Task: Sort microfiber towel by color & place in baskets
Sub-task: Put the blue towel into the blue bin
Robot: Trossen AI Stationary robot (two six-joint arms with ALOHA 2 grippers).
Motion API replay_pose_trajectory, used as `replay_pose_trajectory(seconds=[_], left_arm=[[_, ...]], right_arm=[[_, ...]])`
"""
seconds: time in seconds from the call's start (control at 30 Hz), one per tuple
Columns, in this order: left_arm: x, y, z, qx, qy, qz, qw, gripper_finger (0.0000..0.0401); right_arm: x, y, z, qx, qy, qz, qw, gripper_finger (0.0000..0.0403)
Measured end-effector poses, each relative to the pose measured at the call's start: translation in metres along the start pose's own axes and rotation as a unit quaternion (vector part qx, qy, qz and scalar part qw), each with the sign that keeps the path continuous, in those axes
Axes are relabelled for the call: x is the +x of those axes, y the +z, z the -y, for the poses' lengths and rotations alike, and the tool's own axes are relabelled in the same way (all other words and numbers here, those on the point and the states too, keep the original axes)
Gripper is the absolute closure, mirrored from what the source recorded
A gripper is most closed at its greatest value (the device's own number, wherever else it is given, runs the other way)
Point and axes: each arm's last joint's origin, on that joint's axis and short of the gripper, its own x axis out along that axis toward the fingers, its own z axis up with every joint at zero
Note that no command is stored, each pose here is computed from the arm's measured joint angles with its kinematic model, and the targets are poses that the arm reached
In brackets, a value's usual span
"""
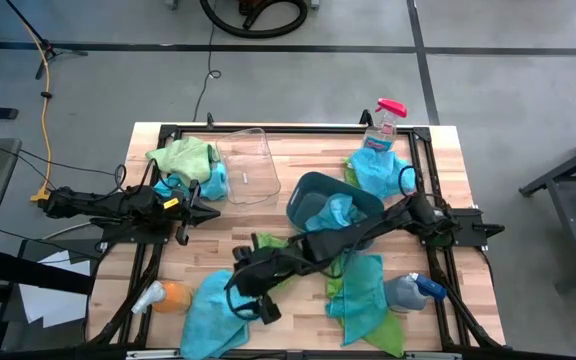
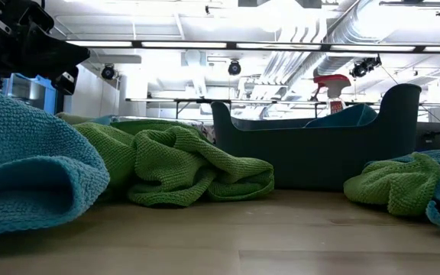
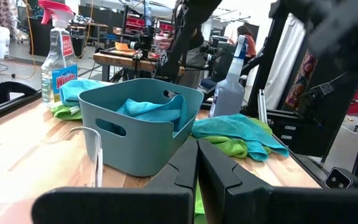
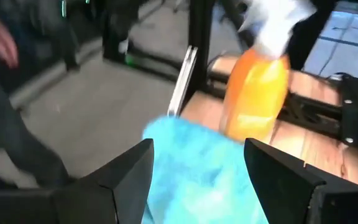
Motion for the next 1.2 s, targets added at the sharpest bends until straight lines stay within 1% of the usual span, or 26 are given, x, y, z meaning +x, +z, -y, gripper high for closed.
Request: replay_pose_trajectory(seconds=[0.1,0.27,0.43,0.6,0.7,1.07,1.13,1.2], left_arm=[[0.0,0.0,0.0,0.0,0.0,0.0,1.0,0.0401],[0.0,0.0,0.0,0.0,0.0,0.0,1.0,0.0401],[0.0,0.0,0.0,0.0,0.0,0.0,1.0,0.0401],[0.0,0.0,0.0,0.0,0.0,0.0,1.0,0.0401],[0.0,0.0,0.0,0.0,0.0,0.0,1.0,0.0401],[0.0,0.0,0.0,0.0,0.0,0.0,1.0,0.0401],[0.0,0.0,0.0,0.0,0.0,0.0,1.0,0.0401],[0.0,0.0,0.0,0.0,0.0,0.0,1.0,0.0401]], right_arm=[[0.016,-0.018,-0.003,-0.033,0.008,-0.034,0.999,0.0156],[0.044,-0.047,-0.011,-0.035,0.021,-0.075,0.996,0.0156],[0.065,-0.07,-0.023,-0.063,0.036,-0.103,0.992,0.0156],[0.079,-0.09,-0.025,-0.076,0.003,-0.132,0.988,0.0156],[0.085,-0.097,-0.024,-0.075,-0.007,-0.141,0.987,0.0156],[0.101,-0.123,-0.025,-0.075,-0.002,-0.169,0.983,0.0156],[0.102,-0.124,-0.025,-0.077,-0.001,-0.17,0.982,0.0161],[0.102,-0.124,-0.025,-0.076,-0.002,-0.17,0.983,0.0176]])
